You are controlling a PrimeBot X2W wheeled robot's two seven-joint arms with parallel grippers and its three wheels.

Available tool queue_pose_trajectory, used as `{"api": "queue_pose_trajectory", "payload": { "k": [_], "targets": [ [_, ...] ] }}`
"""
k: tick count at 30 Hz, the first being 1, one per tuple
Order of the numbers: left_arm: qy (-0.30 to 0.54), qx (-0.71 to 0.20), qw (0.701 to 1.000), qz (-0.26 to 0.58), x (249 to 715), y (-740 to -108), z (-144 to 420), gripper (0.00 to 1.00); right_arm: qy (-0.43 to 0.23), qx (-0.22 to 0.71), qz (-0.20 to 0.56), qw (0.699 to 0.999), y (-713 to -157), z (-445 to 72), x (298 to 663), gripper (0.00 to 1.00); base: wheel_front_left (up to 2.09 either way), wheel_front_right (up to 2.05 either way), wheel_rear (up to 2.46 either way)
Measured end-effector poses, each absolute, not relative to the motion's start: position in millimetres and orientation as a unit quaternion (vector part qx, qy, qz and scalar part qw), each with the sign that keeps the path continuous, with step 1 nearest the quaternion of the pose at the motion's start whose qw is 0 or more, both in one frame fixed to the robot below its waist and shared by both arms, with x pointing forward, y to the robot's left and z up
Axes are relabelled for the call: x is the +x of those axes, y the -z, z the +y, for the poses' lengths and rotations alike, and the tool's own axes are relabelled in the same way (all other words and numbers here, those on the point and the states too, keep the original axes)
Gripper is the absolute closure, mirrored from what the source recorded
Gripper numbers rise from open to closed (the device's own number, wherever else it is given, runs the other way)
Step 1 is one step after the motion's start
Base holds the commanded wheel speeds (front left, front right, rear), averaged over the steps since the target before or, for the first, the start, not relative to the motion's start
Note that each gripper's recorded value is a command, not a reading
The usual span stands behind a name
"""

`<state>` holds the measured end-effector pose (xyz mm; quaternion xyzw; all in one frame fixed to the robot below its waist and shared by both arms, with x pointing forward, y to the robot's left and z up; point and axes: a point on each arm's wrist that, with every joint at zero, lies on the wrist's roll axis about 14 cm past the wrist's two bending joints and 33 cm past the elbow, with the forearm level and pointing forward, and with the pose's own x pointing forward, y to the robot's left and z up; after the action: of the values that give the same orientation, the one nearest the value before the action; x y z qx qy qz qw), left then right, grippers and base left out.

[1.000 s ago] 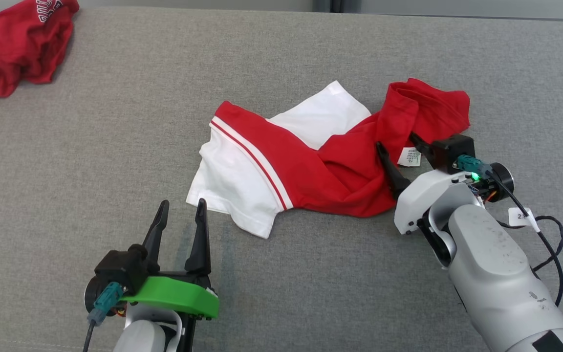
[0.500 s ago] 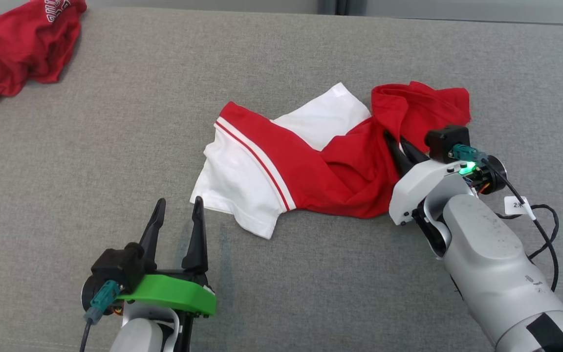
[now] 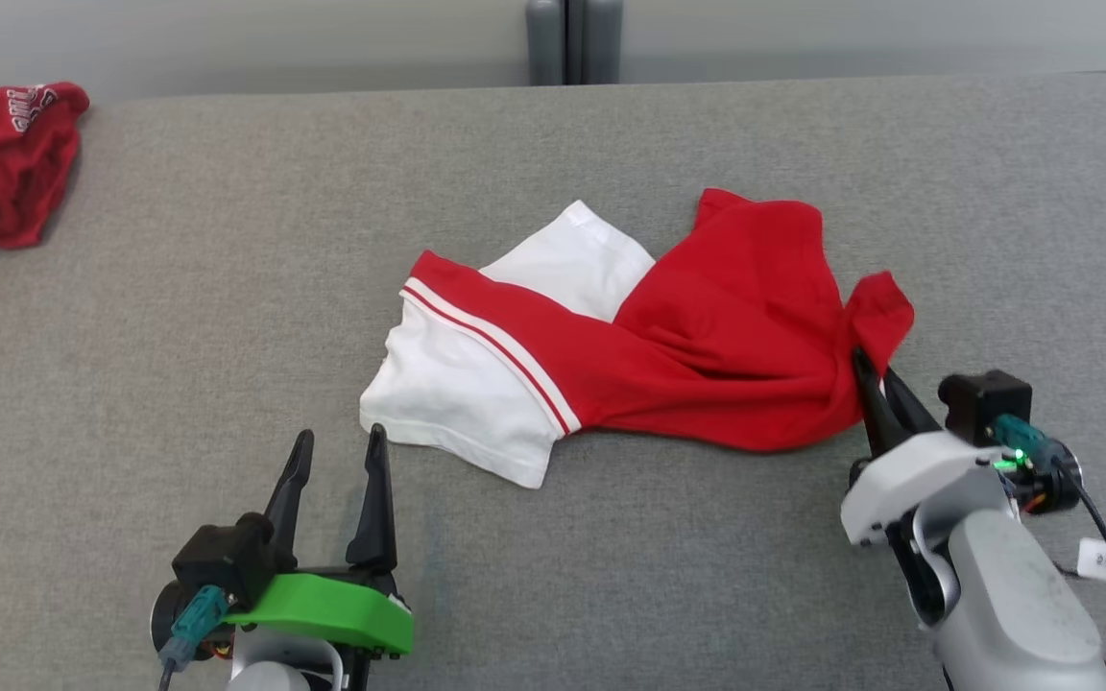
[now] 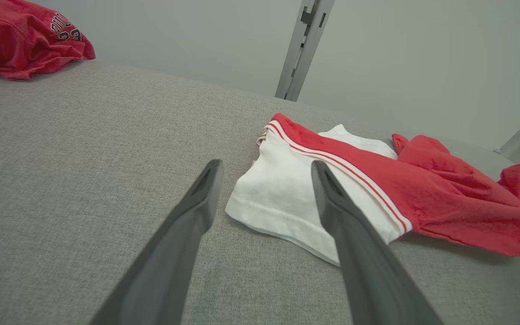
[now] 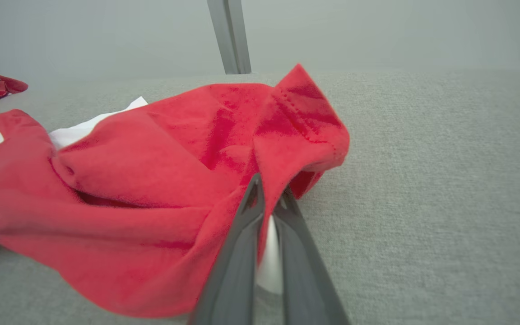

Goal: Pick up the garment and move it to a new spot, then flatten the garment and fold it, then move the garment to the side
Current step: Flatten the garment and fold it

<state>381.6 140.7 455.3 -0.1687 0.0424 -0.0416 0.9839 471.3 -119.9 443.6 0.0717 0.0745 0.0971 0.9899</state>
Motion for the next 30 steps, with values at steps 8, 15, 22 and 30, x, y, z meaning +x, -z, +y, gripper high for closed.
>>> {"api": "queue_pose_trajectory", "payload": {
  "k": [8,15,22,30],
  "targets": [
    [0.064,-0.168,0.983,0.032,383,-464,128,0.0,-0.059,0.096,0.129,0.985,-420,-149,407,1.0,0.0,0.0,0.0],
    [0.071,-0.167,0.983,0.026,385,-468,124,0.0,-0.049,0.087,0.137,0.985,-423,-159,386,0.0,0.0,0.0,0.0],
    [0.075,-0.169,0.982,0.025,382,-469,122,0.0,-0.033,0.05,0.075,0.995,-473,-178,391,0.0,0.0,0.0,0.0],
    [0.077,-0.172,0.982,0.02,382,-473,120,0.0,-0.039,-0.025,0.022,0.999,-538,-177,418,0.0,0.0,0.0,0.0]
  ]
}}
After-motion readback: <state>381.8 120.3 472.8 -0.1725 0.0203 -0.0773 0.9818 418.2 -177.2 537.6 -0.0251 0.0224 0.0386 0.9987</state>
